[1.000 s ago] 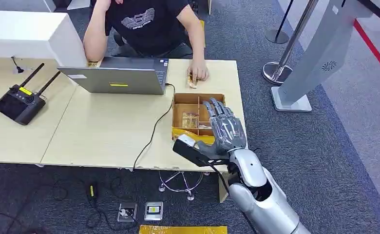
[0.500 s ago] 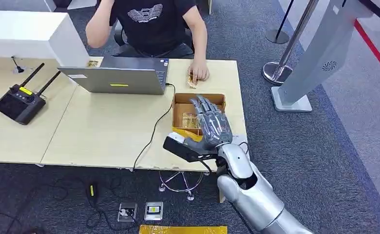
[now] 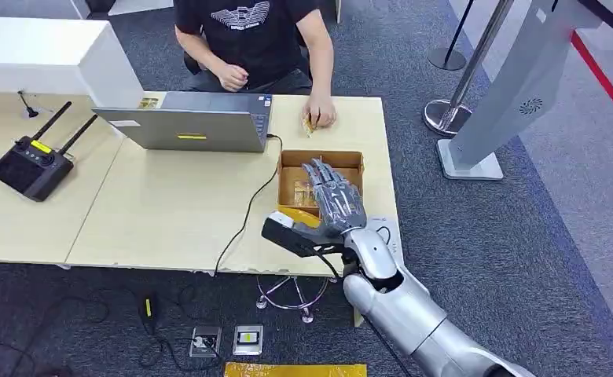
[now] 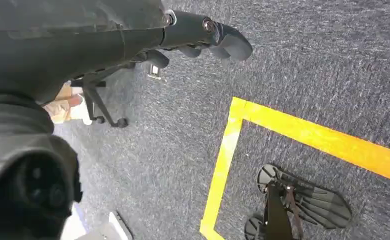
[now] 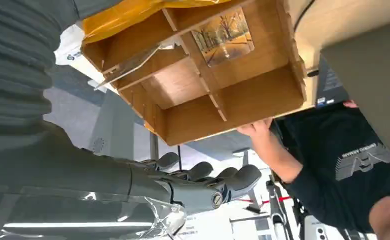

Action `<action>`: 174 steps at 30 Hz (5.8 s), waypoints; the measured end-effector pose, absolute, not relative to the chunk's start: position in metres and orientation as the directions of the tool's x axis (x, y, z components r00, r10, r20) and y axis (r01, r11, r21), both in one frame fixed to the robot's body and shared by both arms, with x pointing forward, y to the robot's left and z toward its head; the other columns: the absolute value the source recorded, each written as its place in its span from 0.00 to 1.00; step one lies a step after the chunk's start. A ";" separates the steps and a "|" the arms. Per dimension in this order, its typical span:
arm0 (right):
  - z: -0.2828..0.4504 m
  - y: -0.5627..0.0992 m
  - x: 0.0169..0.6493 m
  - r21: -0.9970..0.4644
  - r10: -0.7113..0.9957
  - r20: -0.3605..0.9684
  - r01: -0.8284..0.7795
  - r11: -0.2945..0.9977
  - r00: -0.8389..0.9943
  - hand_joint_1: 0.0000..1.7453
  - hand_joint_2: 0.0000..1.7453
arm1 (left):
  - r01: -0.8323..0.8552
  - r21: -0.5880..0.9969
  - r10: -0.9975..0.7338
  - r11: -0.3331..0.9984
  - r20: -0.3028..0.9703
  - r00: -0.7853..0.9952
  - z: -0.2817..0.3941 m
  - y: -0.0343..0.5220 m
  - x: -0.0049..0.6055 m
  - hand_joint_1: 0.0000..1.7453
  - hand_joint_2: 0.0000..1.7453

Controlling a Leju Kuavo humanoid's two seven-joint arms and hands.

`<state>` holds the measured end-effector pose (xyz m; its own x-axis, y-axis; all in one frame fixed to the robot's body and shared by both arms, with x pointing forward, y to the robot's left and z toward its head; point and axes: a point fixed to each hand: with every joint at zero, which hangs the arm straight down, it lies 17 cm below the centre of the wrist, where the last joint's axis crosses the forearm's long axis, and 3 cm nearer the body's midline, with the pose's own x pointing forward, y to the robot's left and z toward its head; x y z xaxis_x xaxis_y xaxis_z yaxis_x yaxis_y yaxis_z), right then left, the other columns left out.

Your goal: Pass the card to the sensor for recognition and then transmit it.

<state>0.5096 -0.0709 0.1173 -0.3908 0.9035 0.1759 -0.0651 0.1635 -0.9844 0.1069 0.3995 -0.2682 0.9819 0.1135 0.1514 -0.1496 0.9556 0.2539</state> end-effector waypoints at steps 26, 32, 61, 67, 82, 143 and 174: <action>0.079 -0.096 0.513 -0.988 0.945 0.133 -0.112 0.104 -0.298 0.00 1.00 | -0.133 0.249 0.094 0.959 0.164 0.982 -0.266 0.409 0.109 0.00 0.00; 0.066 -0.111 0.512 -0.993 0.959 0.060 -0.116 0.028 -0.276 0.00 1.00 | -0.131 0.249 0.091 0.960 0.166 0.982 -0.265 0.413 0.109 0.00 0.00; 0.076 -0.143 0.511 -0.989 0.979 0.054 -0.146 0.025 -0.195 0.00 1.00 | -0.087 0.233 0.047 0.969 0.172 0.984 -0.263 0.419 0.111 0.00 0.00; 0.078 -0.142 0.509 -0.992 0.978 0.042 -0.127 0.017 -0.202 0.00 1.00 | -0.081 0.228 0.040 0.970 0.180 0.983 -0.263 0.418 0.113 0.00 0.00; 0.077 -0.124 0.507 -0.995 0.973 0.032 -0.103 0.009 -0.227 0.00 1.00 | -0.077 0.230 0.034 0.970 0.184 0.982 -0.262 0.421 0.114 0.00 0.00; 0.075 -0.125 0.536 -0.995 0.979 0.027 -0.104 0.006 -0.203 0.00 1.00 | -0.116 0.250 0.075 0.961 0.169 0.983 -0.263 0.423 0.110 0.00 0.00; 0.052 -0.183 0.529 -0.984 0.995 0.044 -0.175 0.027 -0.095 0.00 1.00 | -0.069 0.248 0.020 0.966 0.197 0.980 -0.259 0.438 0.114 0.00 0.00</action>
<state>0.5289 -0.1830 0.0517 -0.0946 0.9946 0.0438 -0.1750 0.0267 -0.9842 0.1139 0.4381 -0.2586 0.9802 0.0199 0.1968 -0.0694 0.9663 0.2477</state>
